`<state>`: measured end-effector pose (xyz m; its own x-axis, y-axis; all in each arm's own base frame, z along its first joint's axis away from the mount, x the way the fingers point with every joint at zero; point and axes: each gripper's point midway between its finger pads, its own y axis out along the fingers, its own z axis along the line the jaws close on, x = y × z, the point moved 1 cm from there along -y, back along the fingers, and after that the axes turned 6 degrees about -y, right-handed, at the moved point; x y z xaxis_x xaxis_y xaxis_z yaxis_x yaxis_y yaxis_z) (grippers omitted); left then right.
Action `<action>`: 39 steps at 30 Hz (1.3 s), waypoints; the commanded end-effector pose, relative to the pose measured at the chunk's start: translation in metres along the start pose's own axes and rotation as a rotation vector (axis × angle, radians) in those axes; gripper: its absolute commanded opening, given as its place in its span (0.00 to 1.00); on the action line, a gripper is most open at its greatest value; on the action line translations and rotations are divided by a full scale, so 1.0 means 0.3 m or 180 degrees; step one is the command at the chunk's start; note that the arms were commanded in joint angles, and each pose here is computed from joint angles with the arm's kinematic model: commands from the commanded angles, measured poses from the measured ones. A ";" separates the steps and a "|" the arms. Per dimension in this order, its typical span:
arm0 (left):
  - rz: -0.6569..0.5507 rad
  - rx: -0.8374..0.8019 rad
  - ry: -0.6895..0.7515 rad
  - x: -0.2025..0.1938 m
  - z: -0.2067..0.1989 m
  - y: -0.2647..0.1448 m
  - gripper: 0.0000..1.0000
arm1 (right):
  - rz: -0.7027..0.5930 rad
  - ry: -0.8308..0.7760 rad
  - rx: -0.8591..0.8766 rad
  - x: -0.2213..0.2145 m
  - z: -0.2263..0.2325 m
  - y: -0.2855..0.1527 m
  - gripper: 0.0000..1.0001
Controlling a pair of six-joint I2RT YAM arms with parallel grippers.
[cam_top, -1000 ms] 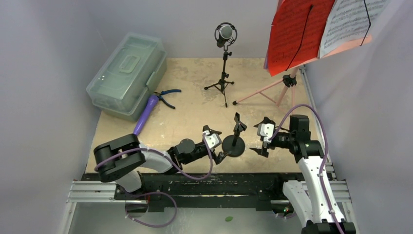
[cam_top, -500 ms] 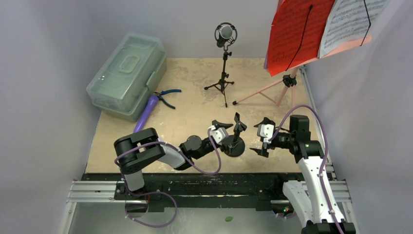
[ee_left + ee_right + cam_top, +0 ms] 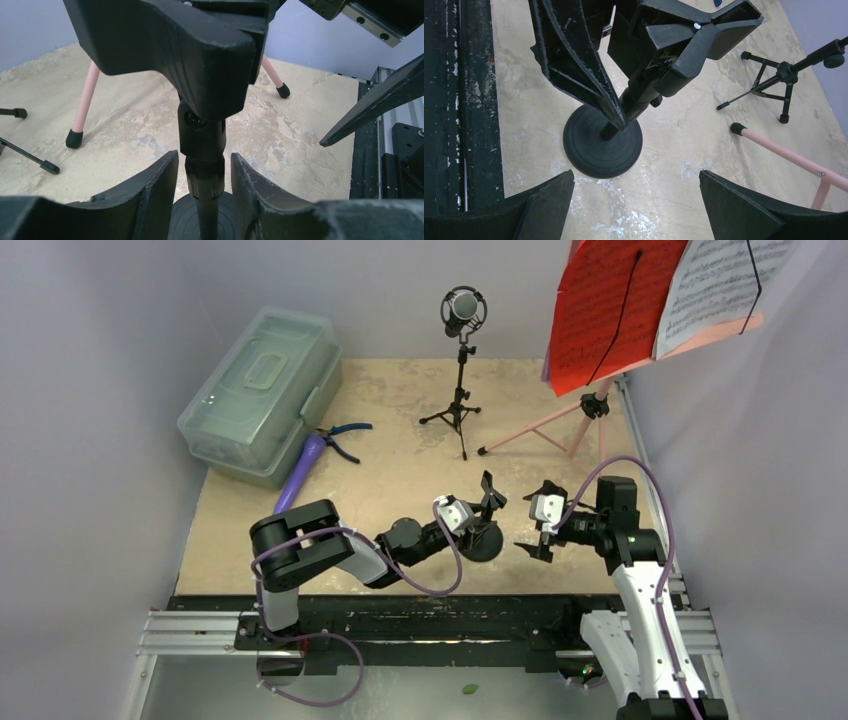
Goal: Pack up the instrument practice props
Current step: Move the microphone stand to the center of the board.
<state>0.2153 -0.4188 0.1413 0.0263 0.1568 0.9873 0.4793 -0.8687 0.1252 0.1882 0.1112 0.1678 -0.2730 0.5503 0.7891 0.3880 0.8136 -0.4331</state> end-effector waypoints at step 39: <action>-0.0774 0.4013 -0.0018 0.349 0.766 -0.786 0.00 | -0.0046 -0.0058 0.0030 0.004 0.018 0.000 0.99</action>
<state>0.2866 -0.1113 0.1599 -0.0433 0.1600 0.9862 0.9969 0.0726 0.0319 0.1857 0.1111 0.1666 -0.2777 0.5528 0.7857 0.3829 0.8138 -0.4372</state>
